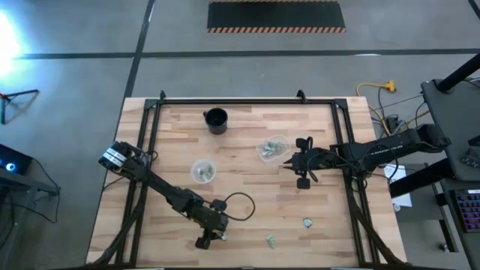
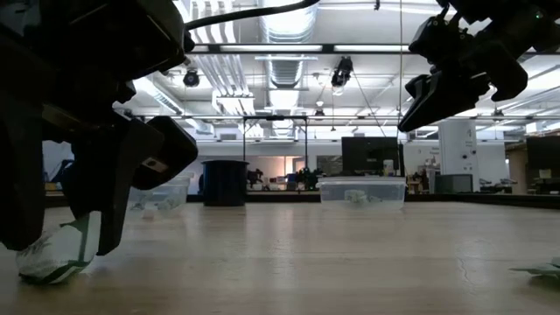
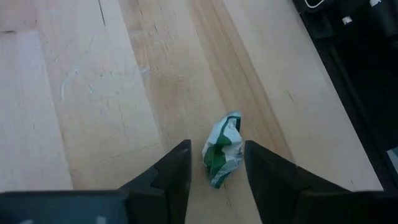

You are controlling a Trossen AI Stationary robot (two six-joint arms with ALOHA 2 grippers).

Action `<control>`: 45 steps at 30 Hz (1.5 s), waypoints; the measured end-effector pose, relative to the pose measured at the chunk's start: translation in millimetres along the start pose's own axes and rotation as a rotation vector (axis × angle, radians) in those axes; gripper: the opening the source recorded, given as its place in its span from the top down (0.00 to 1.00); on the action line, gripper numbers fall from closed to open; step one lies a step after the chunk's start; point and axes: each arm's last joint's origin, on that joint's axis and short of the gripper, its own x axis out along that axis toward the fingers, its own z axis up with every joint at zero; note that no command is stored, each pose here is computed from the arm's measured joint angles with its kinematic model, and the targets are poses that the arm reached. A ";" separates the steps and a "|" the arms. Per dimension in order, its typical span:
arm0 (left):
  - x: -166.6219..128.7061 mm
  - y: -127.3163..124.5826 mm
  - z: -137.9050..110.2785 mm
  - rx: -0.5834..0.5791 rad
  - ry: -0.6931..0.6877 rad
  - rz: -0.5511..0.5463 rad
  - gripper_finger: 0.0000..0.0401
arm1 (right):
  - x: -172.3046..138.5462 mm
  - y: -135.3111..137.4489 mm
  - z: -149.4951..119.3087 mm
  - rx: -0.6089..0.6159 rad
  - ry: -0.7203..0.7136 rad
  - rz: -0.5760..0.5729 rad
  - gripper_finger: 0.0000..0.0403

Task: Pick and place items into bin
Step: Put the truvia packet into the circle transparent bin

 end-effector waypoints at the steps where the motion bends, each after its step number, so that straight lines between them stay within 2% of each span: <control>1: 0.0 0.0 -0.1 0.000 0.000 0.000 0.70 | 0.0 0.0 -0.2 0.000 0.001 0.000 0.85; 7: 0.0 0.0 -0.2 0.000 0.001 -0.001 0.84 | 0.1 0.0 -0.5 0.000 0.003 0.000 0.85; 12: -0.2 0.2 -0.6 -0.001 0.007 0.001 0.92 | 0.1 0.0 -0.5 0.000 0.002 0.000 0.85; 18: -4.2 -1.0 1.9 0.007 -0.004 -0.002 0.97 | 0.1 0.0 -0.5 0.000 0.002 0.000 0.85; 24: -17.1 -2.5 9.9 0.031 -0.046 0.005 0.97 | 0.2 0.0 -0.6 0.000 0.002 0.000 0.85; 27: -30.4 -2.5 14.1 0.046 -0.063 0.080 0.97 | 0.2 0.1 -0.7 -0.001 0.003 0.000 0.85; 39: -106.9 1.3 21.9 0.116 -0.144 0.560 0.98 | 0.3 0.1 -1.0 -0.001 0.004 0.000 0.85; 45: -131.3 4.8 16.8 0.127 -0.130 0.683 0.98 | 0.3 0.1 -1.1 -0.001 0.004 0.000 0.85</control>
